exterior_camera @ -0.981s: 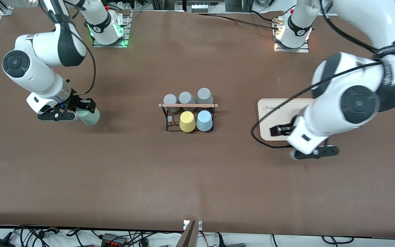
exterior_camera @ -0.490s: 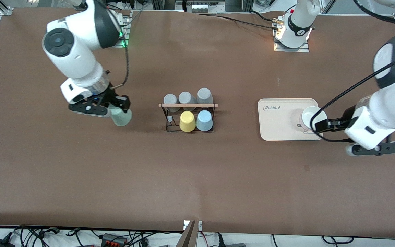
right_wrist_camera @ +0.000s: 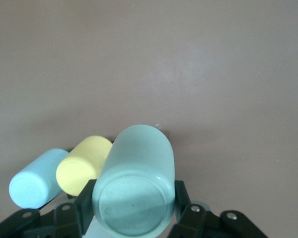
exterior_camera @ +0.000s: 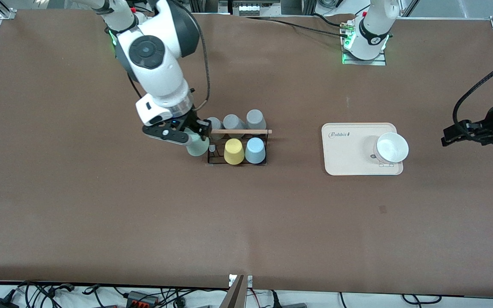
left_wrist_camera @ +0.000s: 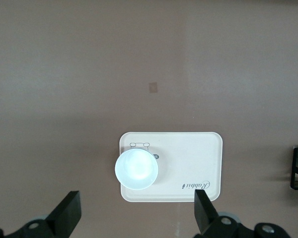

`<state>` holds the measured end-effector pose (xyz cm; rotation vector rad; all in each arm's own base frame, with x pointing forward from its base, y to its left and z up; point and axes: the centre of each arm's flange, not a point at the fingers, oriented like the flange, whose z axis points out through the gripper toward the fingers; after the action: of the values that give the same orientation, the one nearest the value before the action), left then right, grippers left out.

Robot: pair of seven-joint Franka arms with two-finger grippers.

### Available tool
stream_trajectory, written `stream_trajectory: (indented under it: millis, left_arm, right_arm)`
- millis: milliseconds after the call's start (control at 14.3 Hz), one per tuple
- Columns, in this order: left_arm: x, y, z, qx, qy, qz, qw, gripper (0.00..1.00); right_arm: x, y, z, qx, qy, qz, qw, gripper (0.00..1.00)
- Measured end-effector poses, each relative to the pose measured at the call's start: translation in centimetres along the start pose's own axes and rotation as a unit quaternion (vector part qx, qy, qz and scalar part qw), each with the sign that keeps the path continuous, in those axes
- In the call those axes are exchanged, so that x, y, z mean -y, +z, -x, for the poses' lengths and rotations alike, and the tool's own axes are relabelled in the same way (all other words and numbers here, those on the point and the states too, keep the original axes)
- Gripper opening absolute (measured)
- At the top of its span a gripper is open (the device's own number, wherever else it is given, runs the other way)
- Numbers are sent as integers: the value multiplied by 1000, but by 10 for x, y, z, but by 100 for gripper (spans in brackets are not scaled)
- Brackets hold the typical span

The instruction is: Hang scattered cups on rack with three cups

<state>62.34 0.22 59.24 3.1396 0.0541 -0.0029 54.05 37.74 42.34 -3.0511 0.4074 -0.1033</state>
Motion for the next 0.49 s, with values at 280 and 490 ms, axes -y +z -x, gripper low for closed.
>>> stream_trajectory:
  millis: [280,490]
  left_arm:
    - [-9,24,28,-7,2,-1,1000,100]
    - [-13,23,39,-5,-5,-1,1000,100]
  right_arm:
    - [12,21,6,4,-7,1,1000,66]
    - [15,25,7,5,-9,2,1000,66]
